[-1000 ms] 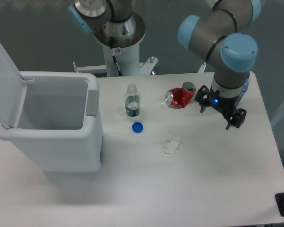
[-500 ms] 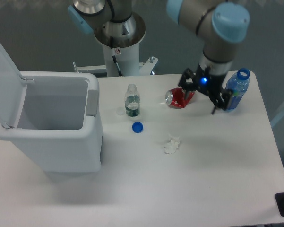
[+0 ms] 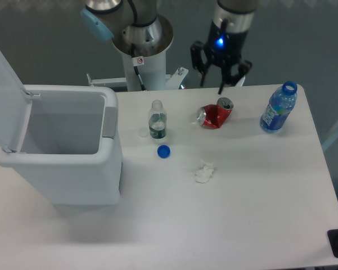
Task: Close the trash can
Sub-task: 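Raise the gripper up and away from the red can area, then move the gripper over behind the raised trash can lid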
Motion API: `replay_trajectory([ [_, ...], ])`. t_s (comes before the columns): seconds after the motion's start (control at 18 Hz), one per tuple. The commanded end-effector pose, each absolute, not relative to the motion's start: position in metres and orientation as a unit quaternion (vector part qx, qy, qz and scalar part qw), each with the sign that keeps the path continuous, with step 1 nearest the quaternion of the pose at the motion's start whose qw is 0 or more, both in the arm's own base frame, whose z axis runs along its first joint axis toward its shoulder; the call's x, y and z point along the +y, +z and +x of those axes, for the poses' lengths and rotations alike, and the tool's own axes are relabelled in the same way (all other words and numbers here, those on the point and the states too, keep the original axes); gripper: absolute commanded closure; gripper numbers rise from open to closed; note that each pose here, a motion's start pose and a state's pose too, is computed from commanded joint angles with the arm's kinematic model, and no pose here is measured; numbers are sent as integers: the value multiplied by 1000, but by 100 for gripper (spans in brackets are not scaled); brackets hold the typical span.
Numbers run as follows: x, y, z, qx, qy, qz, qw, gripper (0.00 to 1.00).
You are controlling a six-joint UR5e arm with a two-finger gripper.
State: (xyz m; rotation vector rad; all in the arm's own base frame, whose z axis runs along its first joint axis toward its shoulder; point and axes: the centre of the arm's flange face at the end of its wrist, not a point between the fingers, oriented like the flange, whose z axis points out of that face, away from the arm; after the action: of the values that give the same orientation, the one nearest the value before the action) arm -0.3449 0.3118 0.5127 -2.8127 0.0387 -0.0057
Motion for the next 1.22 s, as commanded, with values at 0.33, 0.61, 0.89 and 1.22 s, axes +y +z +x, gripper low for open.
replay_trajectory([
  [0.33, 311, 573, -259, -5, -12, -971, 240, 72],
  [0.61, 328, 610, -196, -36, -39, -950, 309, 78],
  [0.89, 345, 626, -164, 3, -53, -935, 350, 79],
  [1.22, 372, 645, -128, 91, -30, -909, 405, 78],
])
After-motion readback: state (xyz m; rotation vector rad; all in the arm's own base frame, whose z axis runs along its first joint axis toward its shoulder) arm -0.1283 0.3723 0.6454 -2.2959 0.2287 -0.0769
